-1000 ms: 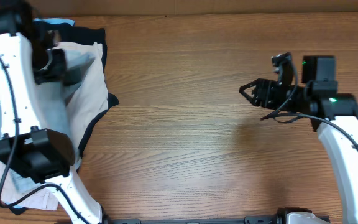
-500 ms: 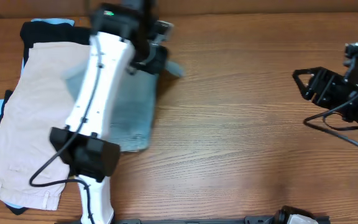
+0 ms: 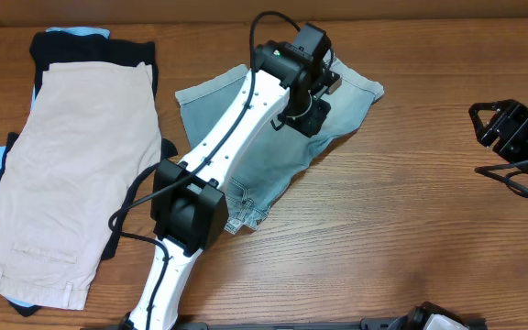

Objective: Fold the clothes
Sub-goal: 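Pull the denim shorts off the stack to the table center with left gripper, then grasp the denim shorts near the waistband with the right gripper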

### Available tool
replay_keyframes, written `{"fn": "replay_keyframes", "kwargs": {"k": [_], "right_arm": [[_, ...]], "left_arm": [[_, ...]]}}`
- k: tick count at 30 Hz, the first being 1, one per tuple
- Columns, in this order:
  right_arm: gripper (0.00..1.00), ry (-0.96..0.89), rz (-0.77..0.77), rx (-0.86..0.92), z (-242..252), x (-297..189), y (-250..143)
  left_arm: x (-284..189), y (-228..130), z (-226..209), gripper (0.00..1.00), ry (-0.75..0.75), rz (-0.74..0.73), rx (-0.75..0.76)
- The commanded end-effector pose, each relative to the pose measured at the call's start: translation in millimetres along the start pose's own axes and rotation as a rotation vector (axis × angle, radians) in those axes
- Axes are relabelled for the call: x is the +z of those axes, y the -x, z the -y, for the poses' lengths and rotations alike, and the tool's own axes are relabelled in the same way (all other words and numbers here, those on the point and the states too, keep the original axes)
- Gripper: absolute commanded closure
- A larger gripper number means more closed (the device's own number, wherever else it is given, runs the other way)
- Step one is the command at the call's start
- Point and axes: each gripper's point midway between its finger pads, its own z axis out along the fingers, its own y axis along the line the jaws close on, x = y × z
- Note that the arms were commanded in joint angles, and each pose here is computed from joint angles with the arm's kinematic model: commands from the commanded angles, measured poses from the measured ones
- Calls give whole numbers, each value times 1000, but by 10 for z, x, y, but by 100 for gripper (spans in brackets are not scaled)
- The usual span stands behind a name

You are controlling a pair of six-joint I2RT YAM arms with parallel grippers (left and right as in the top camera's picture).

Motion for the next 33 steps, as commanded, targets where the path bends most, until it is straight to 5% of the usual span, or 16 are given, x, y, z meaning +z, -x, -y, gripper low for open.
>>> {"fn": "replay_keyframes", "kwargs": {"k": [1, 3, 13, 23, 33], "right_arm": [[25, 5, 12, -20, -61, -33, 27], [25, 22, -2, -38, -135, -5, -7], [24, 186, -191, -258, -1155, 642, -555], [24, 237, -428, -424, -2328, 1884, -2105], [13, 146, -482, -595, -2524, 2561, -3550]], "left_arm": [[-644, 191, -330, 20, 23, 142, -96], [-993, 183, -553, 1, 43, 195, -149], [-2438, -431, -1683, 0, 183, 384, -428], [-2634, -976, -2296, 0, 244, 351, -609], [-2636, -1103, -2422, 0, 297, 318, -617]]}}
